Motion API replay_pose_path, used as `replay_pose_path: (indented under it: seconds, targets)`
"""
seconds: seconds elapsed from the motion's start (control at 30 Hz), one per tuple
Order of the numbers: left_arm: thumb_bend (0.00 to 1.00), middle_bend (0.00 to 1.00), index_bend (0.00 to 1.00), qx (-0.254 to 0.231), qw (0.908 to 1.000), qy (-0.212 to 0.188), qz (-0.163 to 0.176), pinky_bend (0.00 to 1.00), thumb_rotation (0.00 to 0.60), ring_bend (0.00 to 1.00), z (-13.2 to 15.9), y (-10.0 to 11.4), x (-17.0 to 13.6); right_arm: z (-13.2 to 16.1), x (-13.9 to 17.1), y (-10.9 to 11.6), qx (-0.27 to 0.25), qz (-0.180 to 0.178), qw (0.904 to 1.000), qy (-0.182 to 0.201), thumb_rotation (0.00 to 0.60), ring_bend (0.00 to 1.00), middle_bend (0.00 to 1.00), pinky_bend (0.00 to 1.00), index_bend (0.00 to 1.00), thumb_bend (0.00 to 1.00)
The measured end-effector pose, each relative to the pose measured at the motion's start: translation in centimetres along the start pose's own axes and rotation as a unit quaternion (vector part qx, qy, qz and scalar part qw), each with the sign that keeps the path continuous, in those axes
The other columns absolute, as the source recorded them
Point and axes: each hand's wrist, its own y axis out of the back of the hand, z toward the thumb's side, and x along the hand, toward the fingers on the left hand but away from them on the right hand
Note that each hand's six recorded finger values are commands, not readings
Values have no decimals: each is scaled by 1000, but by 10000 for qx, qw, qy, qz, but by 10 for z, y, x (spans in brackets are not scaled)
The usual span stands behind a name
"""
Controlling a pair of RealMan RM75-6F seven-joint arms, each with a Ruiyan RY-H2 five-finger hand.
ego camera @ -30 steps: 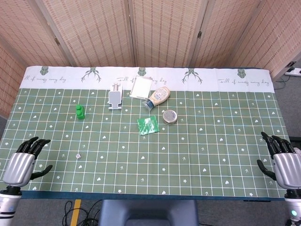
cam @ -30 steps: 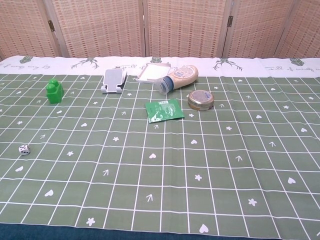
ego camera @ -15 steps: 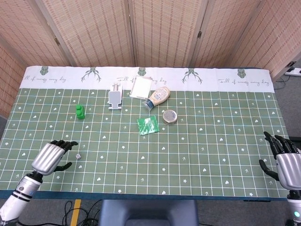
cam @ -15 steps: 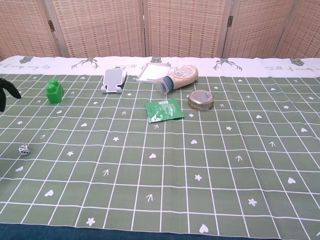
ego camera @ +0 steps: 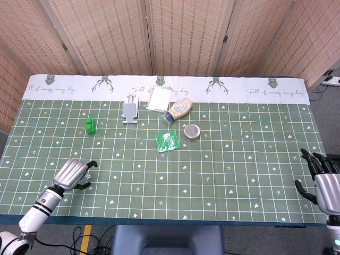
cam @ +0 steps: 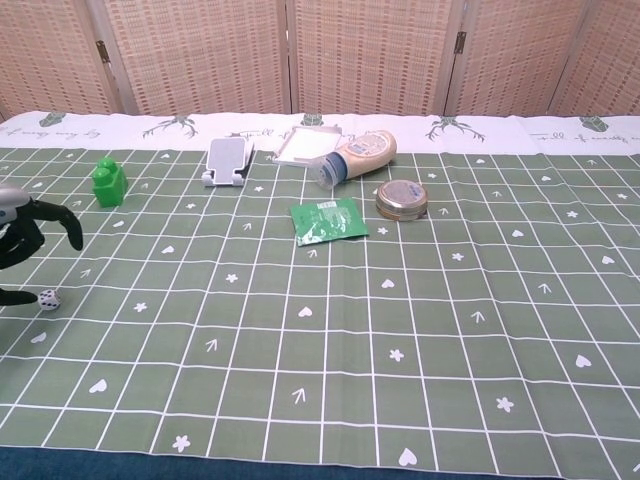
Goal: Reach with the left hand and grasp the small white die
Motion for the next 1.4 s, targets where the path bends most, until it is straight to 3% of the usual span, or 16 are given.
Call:
replay_pose_path:
  seconds: [0.2, 0.53, 0.87, 1.4]
  targets:
    - [225, 894, 423, -42, 9995, 230, -212, 903, 600, 791, -5, -12, 5, -2, 0, -3, -14, 38, 10000, -21, 600, 157, 260, 209, 98, 231]
    - [225, 899, 465, -138, 9975, 528, -439, 905, 600, 798, -6, -25, 12, -5, 1, -5, -26, 57, 10000, -61, 600, 157, 260, 209, 98, 230]
    - [225, 903, 473, -246, 9966, 669, -413, 905, 600, 800, -2, -31, 26, -7, 1, -7, -25, 81, 9999, -104, 600, 156, 260, 209, 98, 230]
    - [225, 904, 487, -6, 9940, 1019, -396, 905, 600, 801, -23, -32, 36, -11, 2, -8, -33, 87, 9998, -166, 600, 157, 260, 209, 98, 231]
